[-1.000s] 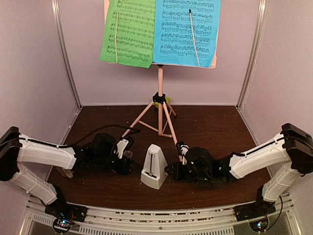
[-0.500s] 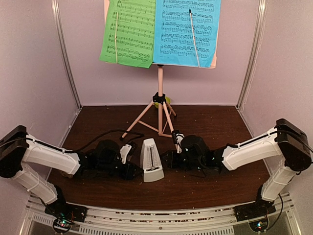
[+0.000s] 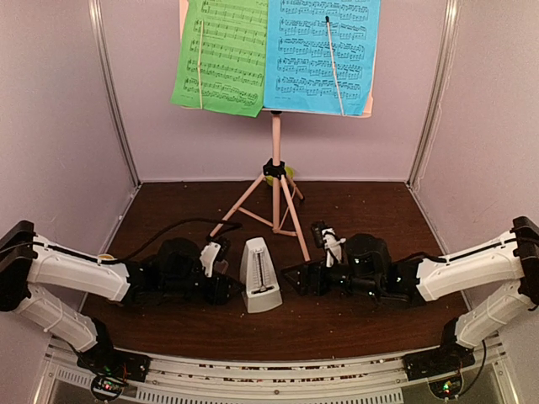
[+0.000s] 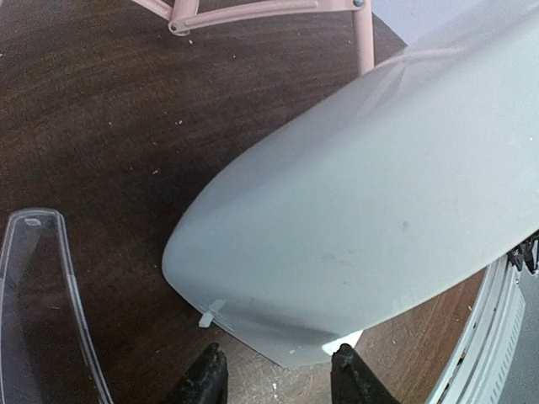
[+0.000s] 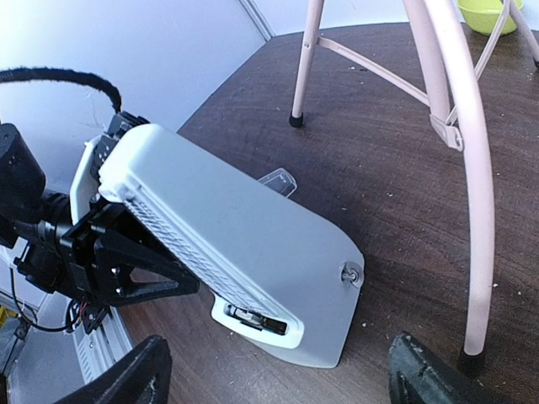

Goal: Set up the instrument practice props

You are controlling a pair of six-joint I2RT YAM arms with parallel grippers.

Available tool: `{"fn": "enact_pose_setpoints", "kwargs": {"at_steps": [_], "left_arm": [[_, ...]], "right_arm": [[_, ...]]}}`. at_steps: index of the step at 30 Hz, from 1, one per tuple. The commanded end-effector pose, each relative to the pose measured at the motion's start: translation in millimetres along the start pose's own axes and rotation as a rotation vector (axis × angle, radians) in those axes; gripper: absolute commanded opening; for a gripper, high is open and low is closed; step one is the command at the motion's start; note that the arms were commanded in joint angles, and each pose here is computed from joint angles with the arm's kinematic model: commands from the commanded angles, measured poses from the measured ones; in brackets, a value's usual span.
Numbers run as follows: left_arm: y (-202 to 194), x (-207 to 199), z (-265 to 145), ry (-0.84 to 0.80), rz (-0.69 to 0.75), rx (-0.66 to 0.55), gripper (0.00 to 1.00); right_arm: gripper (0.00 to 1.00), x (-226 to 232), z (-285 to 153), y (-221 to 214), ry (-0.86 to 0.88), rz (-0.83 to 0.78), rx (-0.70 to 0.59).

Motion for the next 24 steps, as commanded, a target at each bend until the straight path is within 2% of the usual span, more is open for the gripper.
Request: {"fn": "enact_pose_setpoints", "kwargs": {"at_steps": [1,3,13,18,24], "left_arm": [[12.7,14.7,-8.1,0.048,0.015,-0.033,0.44],[15.6,22.1,-6.9,0.059,0.013,-0.027,0.44],[46.9,24.2,14.7,0.02,0.051,-0.024,0.44],[55.9,25.4,20.4,0.013,0.053,-0.031,0.44],[60.4,23.0,17.7,0.003,0.052,-0.048,0.43]], "right_arm": [[0.94,25.1,4.1,3.5,0.087,-0.098,0.023],[1.0,34.5,8.1,4.6,0.11,-0.105,0.032],[0.99,49.4,26.2,9.3,0.051,-0.146,0.019],[0.93,49.8,29.5,15.2,0.012,-0.149,0.002],[0.76,35.3,31.3,24.1,-0.097,-0.13,-0.035]]}}
Point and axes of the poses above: each gripper's point midway between its finger pads, its own z axis out along the fingers, its own x axis along the line the jaws close on, y = z × x, the point moved 1 cm from there along -z, back along the fingers, and after that the axes turned 13 degrees about z, right-handed, at the moved point
